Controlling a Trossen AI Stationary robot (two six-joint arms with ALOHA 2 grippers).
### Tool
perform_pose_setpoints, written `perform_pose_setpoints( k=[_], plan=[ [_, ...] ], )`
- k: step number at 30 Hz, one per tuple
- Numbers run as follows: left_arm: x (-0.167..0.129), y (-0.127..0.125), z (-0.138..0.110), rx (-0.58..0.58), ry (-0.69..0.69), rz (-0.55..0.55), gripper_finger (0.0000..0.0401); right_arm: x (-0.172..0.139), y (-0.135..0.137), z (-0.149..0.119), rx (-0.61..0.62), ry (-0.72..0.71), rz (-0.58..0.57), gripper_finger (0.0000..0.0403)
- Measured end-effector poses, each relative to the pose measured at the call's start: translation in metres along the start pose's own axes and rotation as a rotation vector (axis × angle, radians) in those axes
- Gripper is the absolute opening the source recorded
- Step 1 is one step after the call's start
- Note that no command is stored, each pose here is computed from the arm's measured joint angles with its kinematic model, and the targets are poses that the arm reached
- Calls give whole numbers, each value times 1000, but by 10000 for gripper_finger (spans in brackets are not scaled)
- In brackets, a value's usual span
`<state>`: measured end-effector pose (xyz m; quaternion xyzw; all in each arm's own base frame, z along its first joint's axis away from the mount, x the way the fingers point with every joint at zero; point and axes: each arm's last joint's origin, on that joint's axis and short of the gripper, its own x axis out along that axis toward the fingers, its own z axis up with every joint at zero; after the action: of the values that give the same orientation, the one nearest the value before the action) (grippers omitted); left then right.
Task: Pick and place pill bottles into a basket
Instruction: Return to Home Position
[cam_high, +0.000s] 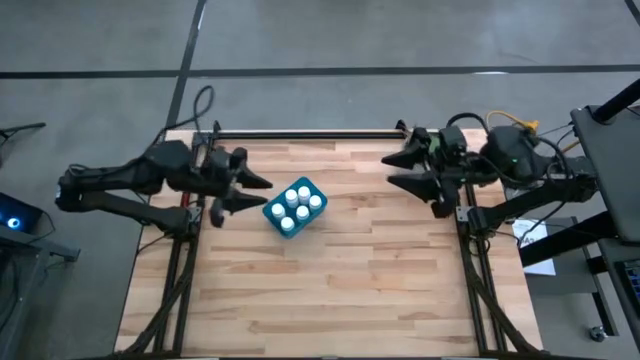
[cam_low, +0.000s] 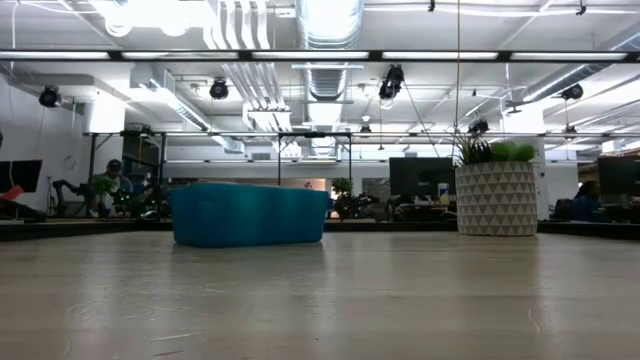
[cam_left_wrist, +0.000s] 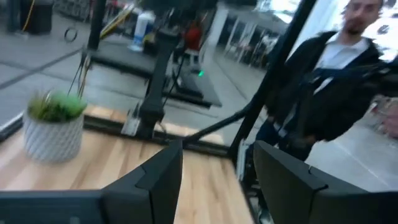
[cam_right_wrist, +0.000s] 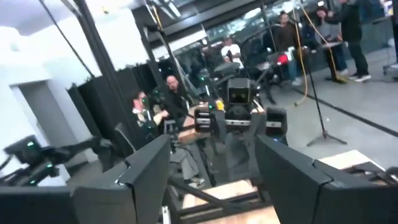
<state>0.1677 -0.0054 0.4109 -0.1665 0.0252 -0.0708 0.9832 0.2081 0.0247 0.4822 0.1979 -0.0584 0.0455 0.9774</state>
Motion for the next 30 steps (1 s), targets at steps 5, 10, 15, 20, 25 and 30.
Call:
perform_pose_setpoints(
  k=[5, 10, 15, 20, 25, 30],
  plan=[
    [-15, -7, 6, 18, -65, -25, 167, -12, 2, -9, -6, -16, 7, 225],
    [-28, -11, 11, 68, -111, -35, 117, -39, -5, -14, 5, -121, 3, 204],
    [-41, -15, 18, 162, -189, -58, 40, -67, -9, -18, -16, -311, 69, 151],
    [-51, -17, 21, 217, -290, -72, 8, -83, -14, -27, -56, -402, 93, 83],
    [-61, -15, 12, 227, -358, -77, 3, -91, -18, -34, -104, -426, 91, 19],
    [-73, -10, -4, 228, -446, -77, 1, -115, -22, -37, -121, -587, 102, 9]
  ],
)
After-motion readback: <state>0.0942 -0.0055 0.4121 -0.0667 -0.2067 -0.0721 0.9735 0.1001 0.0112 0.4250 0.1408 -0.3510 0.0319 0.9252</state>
